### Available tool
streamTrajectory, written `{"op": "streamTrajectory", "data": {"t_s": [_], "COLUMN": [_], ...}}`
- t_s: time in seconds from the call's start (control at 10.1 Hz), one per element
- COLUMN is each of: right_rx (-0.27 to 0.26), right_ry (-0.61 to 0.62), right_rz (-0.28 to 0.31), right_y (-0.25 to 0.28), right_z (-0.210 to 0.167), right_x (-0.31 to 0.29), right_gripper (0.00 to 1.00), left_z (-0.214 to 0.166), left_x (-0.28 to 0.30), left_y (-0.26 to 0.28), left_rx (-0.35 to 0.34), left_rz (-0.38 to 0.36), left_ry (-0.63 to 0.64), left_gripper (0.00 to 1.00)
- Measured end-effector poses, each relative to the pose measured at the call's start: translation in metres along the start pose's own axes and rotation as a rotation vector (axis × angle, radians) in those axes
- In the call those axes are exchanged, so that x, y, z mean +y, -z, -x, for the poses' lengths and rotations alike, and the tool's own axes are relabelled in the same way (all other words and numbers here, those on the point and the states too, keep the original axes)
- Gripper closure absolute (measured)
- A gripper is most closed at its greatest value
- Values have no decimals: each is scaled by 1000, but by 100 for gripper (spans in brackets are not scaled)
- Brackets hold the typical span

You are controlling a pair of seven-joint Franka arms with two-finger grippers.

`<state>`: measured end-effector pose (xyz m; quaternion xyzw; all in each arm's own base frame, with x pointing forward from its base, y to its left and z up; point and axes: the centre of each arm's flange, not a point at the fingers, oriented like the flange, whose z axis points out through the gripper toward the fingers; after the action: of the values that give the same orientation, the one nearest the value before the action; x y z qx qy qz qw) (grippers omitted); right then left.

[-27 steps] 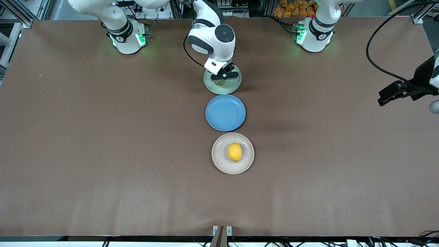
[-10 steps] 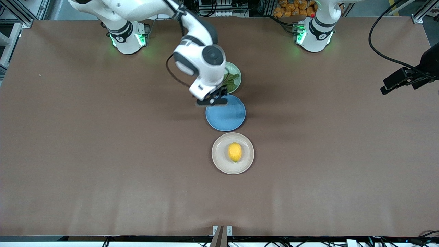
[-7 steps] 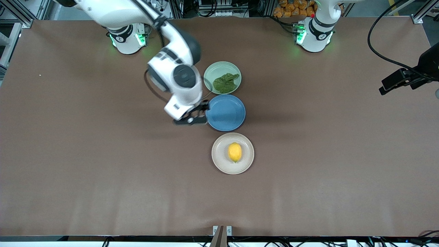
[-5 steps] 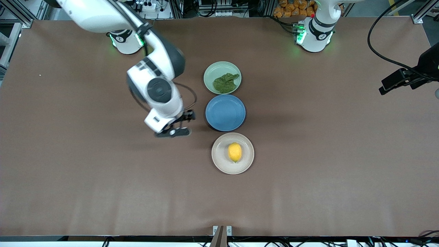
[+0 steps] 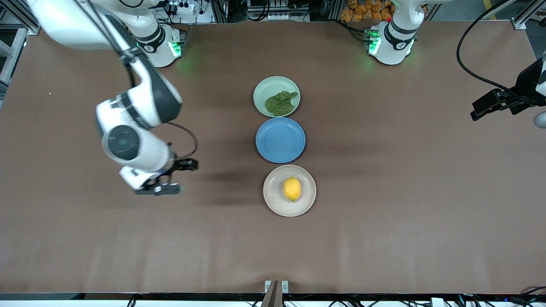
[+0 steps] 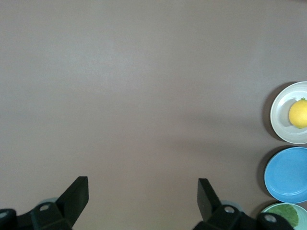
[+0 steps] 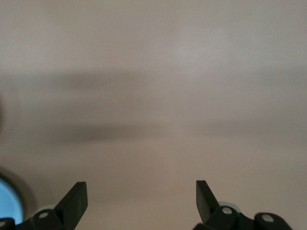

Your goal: Place lemon and lettuce in plates

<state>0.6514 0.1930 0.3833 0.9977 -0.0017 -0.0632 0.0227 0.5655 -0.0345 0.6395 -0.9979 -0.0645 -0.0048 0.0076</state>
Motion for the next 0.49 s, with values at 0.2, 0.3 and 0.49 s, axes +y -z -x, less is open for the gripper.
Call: {"op": "streamTrajectory", "data": {"t_s": [0.2, 0.3, 0.49], "right_rx": [4, -1, -7], "right_ry": [15, 18, 13], "right_rz": [-14, -17, -22], "right_y": [9, 8, 7], "right_z": [-17, -21, -26], "right_x": [64, 86, 123], "right_gripper": [0, 0, 0], "left_z": [1, 1, 1], "left_x": [2, 1, 0], "left_y": [-1, 0, 1], "left_rx": [1, 4, 6], "left_rz": [-4, -7, -8], "left_ry": [-47, -51, -52], "left_gripper": [0, 0, 0]}}
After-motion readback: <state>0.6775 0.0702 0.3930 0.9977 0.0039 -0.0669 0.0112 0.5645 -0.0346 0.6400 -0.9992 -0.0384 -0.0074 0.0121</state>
